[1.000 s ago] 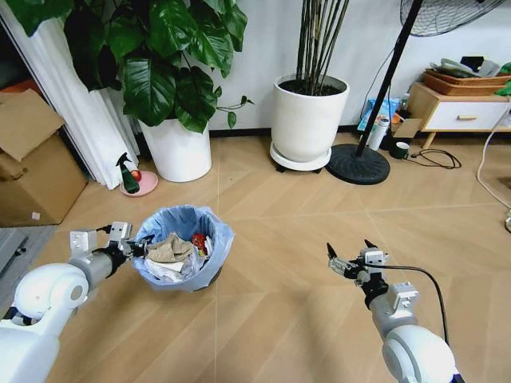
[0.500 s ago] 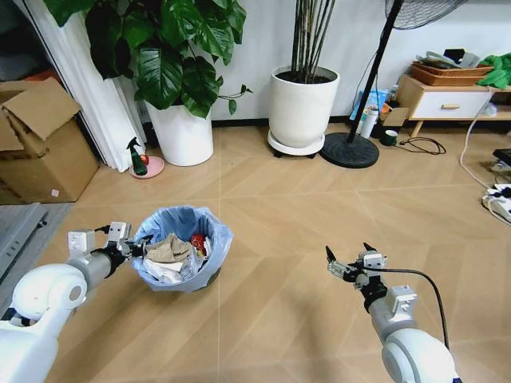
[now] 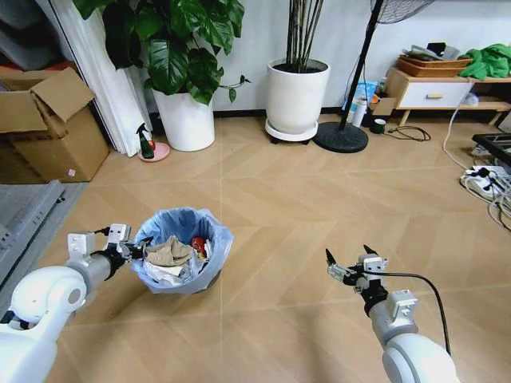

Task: Pick up the trash bin and place the garbage on the floor into it.

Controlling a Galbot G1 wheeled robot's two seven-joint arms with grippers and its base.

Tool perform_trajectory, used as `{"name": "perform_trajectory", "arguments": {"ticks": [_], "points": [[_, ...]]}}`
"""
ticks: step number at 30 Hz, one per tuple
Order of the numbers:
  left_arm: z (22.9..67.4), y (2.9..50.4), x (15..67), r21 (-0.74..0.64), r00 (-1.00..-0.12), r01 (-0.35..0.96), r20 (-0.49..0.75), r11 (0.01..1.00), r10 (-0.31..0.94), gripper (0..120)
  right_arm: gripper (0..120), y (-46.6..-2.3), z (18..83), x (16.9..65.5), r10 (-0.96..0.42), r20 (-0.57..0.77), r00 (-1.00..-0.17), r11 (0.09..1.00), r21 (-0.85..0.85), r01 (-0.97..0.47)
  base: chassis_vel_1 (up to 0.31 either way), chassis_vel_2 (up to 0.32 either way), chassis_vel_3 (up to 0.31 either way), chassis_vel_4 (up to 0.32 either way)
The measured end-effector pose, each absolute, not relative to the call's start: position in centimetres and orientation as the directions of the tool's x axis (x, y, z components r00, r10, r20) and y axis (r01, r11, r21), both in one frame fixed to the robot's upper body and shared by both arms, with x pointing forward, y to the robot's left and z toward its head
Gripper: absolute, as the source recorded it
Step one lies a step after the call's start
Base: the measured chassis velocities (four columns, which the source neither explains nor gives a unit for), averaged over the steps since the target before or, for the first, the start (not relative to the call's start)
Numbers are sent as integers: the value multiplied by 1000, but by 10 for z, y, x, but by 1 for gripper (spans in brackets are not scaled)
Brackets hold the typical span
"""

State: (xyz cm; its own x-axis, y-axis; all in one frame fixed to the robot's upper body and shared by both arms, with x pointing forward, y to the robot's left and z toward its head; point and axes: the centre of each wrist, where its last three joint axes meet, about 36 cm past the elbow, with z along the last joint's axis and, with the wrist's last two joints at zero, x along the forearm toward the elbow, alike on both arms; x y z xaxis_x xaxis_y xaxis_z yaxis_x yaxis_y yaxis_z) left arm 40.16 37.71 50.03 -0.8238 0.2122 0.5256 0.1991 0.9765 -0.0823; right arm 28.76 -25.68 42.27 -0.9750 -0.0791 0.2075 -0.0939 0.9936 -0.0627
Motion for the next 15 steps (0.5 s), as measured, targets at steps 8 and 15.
{"name": "perform_trajectory", "arguments": {"ticks": [8,15], "points": [[500,377,401,-81,-824,198,526,977,210,0,100,-256,422,288,-82,206,-975,993,-63,-96,258,-261,-251,255],[497,378,402,-86,-822,192,530,978,208,0,100,-255,418,288,-84,211,-974,993,-60,-99,256,-252,-247,249]]}}
